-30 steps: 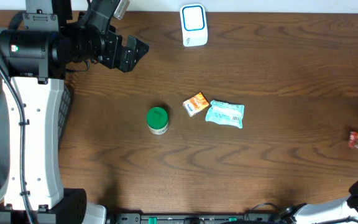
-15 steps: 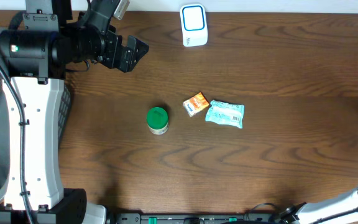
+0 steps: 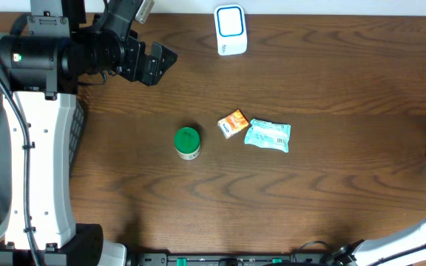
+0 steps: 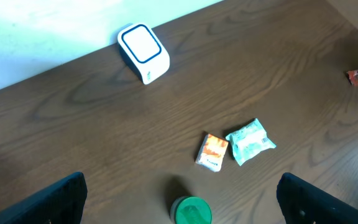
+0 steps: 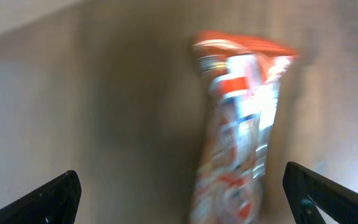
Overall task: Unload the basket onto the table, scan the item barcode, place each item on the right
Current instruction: 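Grasp the TOP bar with the right gripper and carry it off right, then reach the right gripper to the light-green wipes pack and grasp it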
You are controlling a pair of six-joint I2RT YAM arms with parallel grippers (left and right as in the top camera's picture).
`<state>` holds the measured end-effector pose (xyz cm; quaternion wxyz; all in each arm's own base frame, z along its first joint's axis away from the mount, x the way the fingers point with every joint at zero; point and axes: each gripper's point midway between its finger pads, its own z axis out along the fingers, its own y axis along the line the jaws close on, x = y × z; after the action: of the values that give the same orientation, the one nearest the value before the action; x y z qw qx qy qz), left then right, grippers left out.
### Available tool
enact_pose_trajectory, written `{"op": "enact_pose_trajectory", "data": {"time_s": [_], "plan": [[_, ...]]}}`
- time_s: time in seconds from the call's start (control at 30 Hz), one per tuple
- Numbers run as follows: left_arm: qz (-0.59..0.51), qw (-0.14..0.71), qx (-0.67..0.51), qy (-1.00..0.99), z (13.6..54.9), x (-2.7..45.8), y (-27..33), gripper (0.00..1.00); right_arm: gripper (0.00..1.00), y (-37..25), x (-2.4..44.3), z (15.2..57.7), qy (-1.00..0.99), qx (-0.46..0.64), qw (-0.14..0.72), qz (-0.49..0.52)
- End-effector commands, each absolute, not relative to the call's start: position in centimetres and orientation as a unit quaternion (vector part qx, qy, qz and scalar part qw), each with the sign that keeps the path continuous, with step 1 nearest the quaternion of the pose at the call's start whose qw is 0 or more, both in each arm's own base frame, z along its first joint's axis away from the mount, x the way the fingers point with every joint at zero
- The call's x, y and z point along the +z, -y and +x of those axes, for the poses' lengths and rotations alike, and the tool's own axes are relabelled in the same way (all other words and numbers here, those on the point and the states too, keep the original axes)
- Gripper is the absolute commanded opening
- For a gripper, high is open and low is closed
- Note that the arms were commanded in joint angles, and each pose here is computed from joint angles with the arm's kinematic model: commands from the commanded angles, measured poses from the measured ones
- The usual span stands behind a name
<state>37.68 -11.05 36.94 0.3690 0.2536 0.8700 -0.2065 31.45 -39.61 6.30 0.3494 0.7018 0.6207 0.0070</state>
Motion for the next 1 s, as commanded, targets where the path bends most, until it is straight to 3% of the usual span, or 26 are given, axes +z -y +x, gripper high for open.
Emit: {"op": "enact_pose_trajectory", "data": {"time_s": [0.0,0.13,0.23,0.4,0.5,0.67,0.87,0.97], "plan": [[0.256,0.365,-0.203,-0.872,37.8,36.5,11.0,0.98,0.99,36.9,16.8,36.1,-0.632,0.092,0.444,0.629],[0.256,0.365,-0.203,-0.872,37.8,36.5,11.0,0.98,0.99,30.6,21.4,39.2,-0.667,0.130,0.461,0.571],[0.256,0.365,-0.203,-0.872,37.8,36.5,11.0,0.98,0.99,23.8,22.2,42.8,-0.730,0.148,0.454,0.489],[0.256,0.365,-0.203,-0.872,37.8,36.5,11.0,0.98,0.99,8.7,19.3,47.2,-0.874,0.153,0.407,0.214],[0.256,0.365,-0.203,-0.872,37.8,36.5,11.0,0.98,0.99,1.1,15.9,46.6,-0.927,0.112,0.353,0.050],[0.256,0.365,-0.203,-0.872,37.8,36.5,11.0,0.98,0.99,-6.3,12.4,44.1,-0.956,0.015,0.283,-0.073],[0.256,0.365,-0.203,-0.872,37.8,36.5,11.0,0.98,0.99,-13.7,11.4,41.9,-0.939,0.016,0.264,-0.221],[0.256,0.365,-0.203,-0.872,37.8,36.5,11.0,0.98,0.99,-16.1,10.4,40.3,-0.927,0.067,0.238,-0.282]]}}
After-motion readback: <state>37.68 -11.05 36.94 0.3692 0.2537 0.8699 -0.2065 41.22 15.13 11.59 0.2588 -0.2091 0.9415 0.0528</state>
